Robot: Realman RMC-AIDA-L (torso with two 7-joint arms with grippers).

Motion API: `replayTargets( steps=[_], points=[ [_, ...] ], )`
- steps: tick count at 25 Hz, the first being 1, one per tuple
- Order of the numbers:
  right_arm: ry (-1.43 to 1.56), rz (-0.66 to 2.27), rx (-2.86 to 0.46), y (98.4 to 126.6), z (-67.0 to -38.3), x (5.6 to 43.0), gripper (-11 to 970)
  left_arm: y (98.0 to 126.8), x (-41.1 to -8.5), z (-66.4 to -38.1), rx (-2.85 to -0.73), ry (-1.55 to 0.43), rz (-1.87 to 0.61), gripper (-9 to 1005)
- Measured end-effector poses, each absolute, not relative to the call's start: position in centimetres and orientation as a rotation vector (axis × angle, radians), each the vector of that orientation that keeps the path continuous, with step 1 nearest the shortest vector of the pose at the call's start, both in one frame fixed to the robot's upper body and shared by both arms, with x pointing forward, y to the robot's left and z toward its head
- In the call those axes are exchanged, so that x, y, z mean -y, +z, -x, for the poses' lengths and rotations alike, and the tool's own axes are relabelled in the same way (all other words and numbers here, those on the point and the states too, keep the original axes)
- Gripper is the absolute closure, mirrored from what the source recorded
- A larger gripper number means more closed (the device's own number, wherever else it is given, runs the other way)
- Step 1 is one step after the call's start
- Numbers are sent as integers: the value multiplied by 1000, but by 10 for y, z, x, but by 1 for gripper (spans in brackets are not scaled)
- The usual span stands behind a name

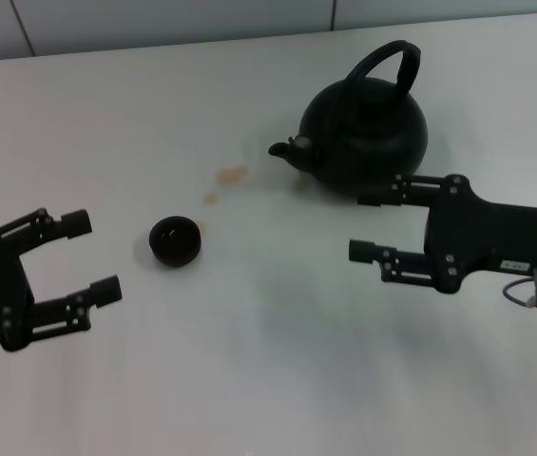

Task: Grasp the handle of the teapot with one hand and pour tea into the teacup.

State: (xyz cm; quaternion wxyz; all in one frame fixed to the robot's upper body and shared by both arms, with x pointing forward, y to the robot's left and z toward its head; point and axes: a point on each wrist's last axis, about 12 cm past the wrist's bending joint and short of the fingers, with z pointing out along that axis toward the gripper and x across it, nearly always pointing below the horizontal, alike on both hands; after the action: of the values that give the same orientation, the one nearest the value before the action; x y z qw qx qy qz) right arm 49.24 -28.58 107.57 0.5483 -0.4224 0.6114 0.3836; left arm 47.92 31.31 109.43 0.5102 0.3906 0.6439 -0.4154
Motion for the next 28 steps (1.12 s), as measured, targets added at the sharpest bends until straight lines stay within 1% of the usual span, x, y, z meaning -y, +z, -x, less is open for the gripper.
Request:
replayTargets(
  steps=[1,2,8,28],
  points=[
    [915,1012,-1455,1075,-489,287,328,1094,-313,-479,-1550,-1000,-940,136],
    [913,1022,-1468,1073,-487,289,328,1088,-313,-471,-1542,-1014,-945,136],
    [907,1034,-1492,1069,-485,290,329,1082,-312,-465,-1519,-1009,-955,137],
    [914,1032,-1502,1065,-481,289,328,1076,-312,-460,-1516,-1001,-952,137]
  ],
)
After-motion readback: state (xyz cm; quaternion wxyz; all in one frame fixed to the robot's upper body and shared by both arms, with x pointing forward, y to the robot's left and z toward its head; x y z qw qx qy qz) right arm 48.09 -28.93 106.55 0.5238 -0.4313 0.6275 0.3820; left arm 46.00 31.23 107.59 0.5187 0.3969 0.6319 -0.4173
